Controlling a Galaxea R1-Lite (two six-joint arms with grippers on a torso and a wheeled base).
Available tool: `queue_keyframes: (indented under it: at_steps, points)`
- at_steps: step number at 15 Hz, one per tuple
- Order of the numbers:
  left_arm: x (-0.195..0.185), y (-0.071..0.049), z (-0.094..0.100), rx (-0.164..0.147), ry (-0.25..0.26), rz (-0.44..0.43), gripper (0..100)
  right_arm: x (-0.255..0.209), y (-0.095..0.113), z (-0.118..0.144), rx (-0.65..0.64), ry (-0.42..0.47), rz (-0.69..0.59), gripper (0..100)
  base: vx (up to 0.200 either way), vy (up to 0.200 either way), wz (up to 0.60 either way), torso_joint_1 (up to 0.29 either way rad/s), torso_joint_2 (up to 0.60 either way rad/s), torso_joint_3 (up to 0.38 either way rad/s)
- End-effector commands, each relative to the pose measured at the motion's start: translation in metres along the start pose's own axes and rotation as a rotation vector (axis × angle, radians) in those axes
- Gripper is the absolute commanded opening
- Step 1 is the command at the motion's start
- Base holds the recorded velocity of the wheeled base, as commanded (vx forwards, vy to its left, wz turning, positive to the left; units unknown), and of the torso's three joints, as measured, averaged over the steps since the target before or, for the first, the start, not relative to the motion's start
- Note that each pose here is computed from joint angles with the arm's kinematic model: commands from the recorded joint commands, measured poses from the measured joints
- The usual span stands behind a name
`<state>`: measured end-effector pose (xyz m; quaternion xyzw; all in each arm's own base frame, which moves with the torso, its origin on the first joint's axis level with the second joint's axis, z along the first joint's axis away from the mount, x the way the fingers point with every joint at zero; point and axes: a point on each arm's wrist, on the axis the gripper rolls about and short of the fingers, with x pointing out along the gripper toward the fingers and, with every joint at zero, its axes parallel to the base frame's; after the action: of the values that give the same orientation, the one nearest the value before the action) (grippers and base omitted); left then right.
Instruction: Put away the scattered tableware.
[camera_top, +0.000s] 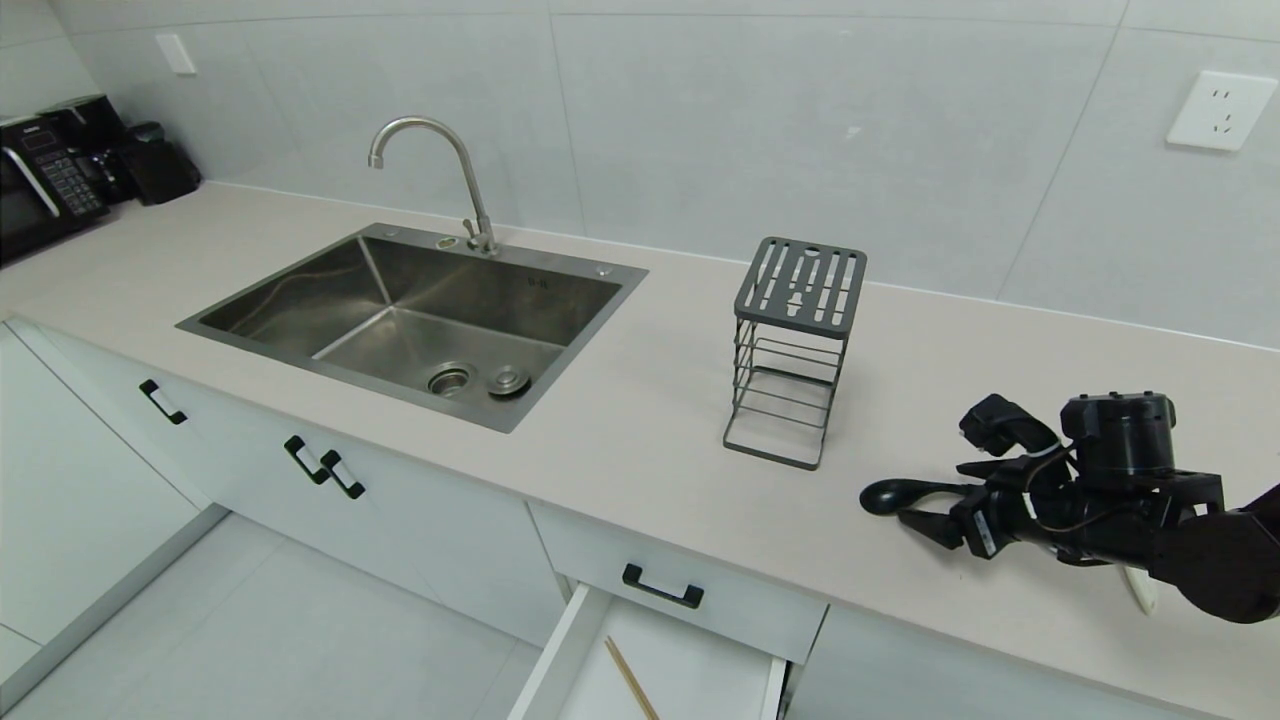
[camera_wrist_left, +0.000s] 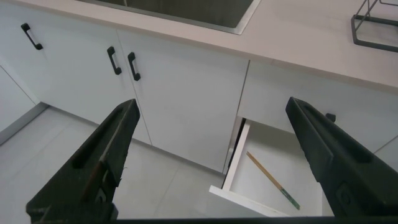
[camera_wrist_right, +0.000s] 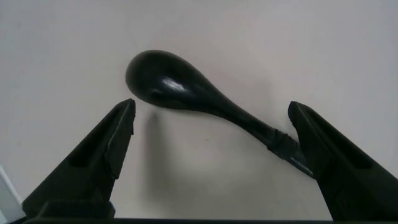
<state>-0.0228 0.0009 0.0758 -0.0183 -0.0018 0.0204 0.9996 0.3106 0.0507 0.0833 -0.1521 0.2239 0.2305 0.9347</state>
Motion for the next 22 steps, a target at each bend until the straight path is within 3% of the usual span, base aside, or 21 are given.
queue_keyframes:
  at_steps: [1, 8, 9, 18, 22]
  points:
    - [0.0, 0.0, 0.0, 0.0, 0.0, 0.001, 100, 0.005, -0.001, -0.004, 0.0, 0.016, 0.001, 100, 0.0, 0.0, 0.0, 0.0, 0.0, 0.0]
    - [0.0, 0.0, 0.0, -0.002, 0.0, 0.001, 100, 0.015, -0.003, -0.006, -0.032, 0.025, 0.003, 100, 0.0, 0.0, 0.0, 0.0, 0.0, 0.0]
    - [0.0, 0.0, 0.0, 0.0, 0.0, 0.001, 100, 0.015, -0.003, -0.006, -0.036, 0.025, 0.003, 0, 0.0, 0.0, 0.0, 0.0, 0.0, 0.0]
    - [0.0, 0.0, 0.0, 0.0, 0.0, 0.001, 100, -0.002, 0.004, 0.003, -0.084, -0.01, 0.005, 0, 0.0, 0.0, 0.0, 0.0, 0.0, 0.0]
    - [0.0, 0.0, 0.0, -0.002, 0.0, 0.001, 100, -0.027, 0.031, 0.011, -0.126, -0.057, 0.055, 0, 0.0, 0.0, 0.0, 0.0, 0.0, 0.0]
